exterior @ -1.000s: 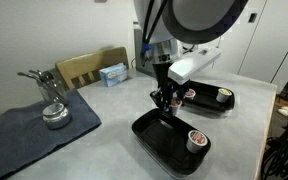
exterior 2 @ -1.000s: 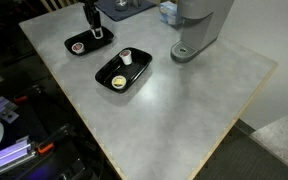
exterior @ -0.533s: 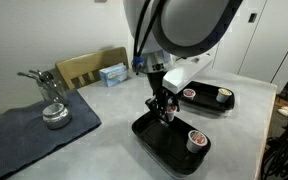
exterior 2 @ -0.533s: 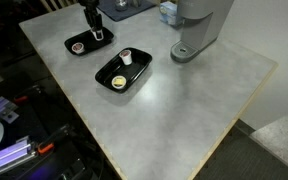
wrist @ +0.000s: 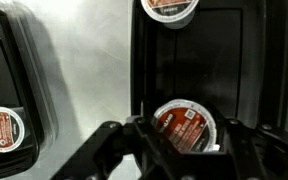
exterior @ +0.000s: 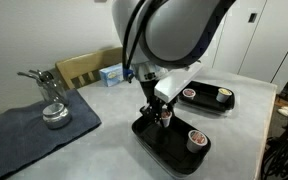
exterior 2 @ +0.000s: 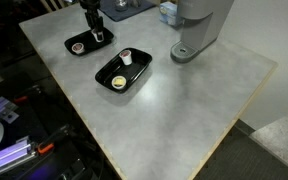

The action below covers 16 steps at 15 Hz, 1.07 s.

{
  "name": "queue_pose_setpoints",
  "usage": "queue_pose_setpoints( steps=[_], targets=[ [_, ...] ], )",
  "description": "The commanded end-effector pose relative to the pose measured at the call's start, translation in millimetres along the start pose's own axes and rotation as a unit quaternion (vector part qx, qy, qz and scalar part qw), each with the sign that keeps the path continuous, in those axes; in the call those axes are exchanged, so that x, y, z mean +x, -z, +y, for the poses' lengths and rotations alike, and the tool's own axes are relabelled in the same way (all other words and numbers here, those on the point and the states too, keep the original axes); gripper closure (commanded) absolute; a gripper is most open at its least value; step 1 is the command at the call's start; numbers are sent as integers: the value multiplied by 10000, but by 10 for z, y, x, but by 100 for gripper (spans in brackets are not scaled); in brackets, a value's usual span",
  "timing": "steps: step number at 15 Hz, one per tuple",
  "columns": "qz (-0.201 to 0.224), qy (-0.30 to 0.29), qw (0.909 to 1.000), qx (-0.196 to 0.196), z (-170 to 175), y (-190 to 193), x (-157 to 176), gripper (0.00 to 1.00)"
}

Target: Transfer the coffee pods from the box on the right to the box on the left

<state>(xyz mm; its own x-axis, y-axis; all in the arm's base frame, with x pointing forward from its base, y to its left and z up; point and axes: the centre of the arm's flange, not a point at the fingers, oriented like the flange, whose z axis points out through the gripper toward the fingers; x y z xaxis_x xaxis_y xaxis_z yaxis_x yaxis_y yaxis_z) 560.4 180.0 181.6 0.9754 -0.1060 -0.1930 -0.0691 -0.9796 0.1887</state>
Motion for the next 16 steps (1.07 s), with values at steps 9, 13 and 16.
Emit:
queue_pose_setpoints(
  steps=[9, 13, 16],
  targets=[
    [-197, 87, 9997, -104, 29, -135, 85, 39],
    [-184, 62, 9998, -90, 52, -114, 91, 2],
    [-129, 51, 9999, -90, 73, -66, 88, 0]
  ],
)
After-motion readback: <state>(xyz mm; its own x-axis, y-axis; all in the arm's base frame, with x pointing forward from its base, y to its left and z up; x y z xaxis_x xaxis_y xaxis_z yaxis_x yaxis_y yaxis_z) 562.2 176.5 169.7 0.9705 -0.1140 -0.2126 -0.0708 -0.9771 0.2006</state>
